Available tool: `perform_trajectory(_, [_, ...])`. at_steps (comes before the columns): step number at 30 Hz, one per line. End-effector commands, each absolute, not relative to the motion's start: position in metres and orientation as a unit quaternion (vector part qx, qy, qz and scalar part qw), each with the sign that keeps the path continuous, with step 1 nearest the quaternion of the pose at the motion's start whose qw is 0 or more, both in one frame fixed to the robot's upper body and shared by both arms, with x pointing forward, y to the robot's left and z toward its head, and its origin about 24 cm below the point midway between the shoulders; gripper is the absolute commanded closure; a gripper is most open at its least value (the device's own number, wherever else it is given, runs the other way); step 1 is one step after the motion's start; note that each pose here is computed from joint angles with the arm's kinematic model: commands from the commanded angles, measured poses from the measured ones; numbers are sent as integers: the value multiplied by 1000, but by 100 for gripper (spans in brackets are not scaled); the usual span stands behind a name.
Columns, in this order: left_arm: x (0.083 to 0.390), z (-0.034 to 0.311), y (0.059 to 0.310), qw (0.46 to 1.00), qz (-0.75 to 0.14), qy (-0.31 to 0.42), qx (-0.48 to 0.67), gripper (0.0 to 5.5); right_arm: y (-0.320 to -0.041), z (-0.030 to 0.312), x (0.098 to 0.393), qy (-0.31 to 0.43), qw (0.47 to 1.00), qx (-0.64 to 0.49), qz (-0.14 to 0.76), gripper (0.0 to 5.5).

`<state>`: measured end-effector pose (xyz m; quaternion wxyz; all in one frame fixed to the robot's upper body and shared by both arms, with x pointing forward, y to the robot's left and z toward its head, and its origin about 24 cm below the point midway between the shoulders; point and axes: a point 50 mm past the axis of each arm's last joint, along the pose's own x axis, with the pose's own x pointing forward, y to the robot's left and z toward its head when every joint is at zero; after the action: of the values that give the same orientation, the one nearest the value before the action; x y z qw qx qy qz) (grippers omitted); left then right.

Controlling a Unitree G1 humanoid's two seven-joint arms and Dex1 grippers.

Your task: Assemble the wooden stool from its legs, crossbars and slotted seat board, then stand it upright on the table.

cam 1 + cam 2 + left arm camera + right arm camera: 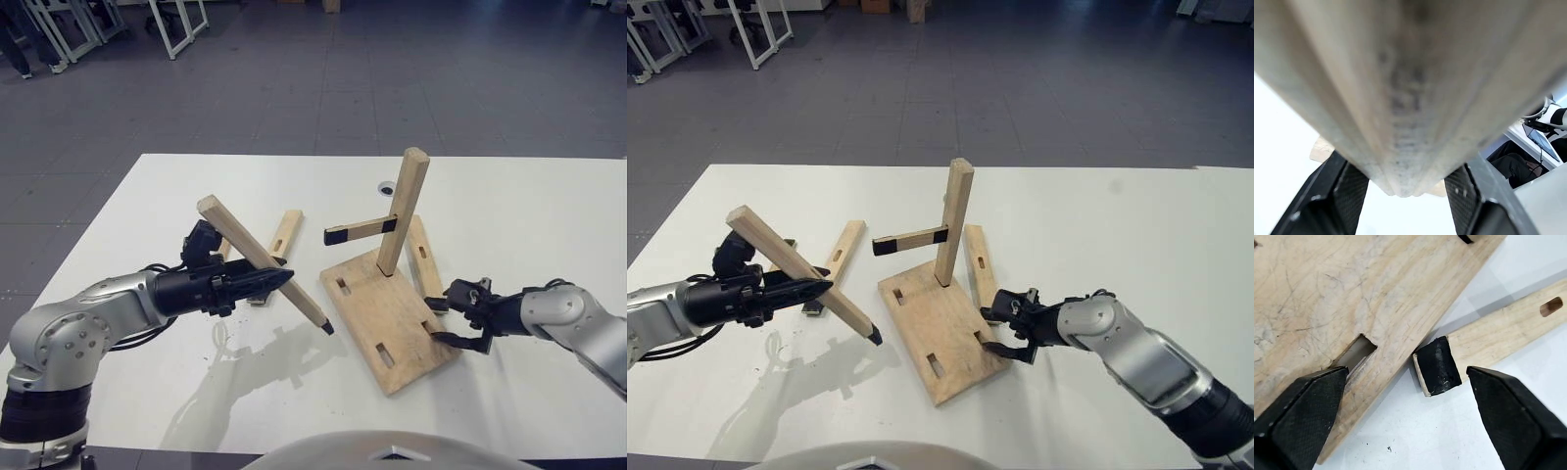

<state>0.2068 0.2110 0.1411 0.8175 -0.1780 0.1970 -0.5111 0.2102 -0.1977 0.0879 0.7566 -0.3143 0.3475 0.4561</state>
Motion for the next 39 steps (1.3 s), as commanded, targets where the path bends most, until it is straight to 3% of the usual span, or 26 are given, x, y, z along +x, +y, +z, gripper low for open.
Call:
perform_trajectory(1, [209, 139, 204, 817, -522, 184, -163, 344, -224, 94, 223, 380, 739, -346, 435, 103])
perform_trajectory(6, [210, 140, 201, 816, -527, 174, -160, 344, -222, 129, 255, 333, 756, -351, 440, 103])
perform_trajectory(12, [213, 146, 196, 840, -510, 119, -142, 344, -210, 153, 267, 297, 777, -328, 448, 103])
perform_trajectory(22, [238, 109, 155, 843, -512, 116, -118, 344, -164, 104, 239, 292, 832, -201, 426, 103])
perform_trajectory(32, [245, 94, 170, 852, -495, 146, -85, 344, -162, 95, 226, 307, 823, -208, 430, 103])
perform_trajectory(39, [245, 71, 159, 866, -457, 196, -59, 344, -157, 89, 217, 308, 815, -220, 440, 103])
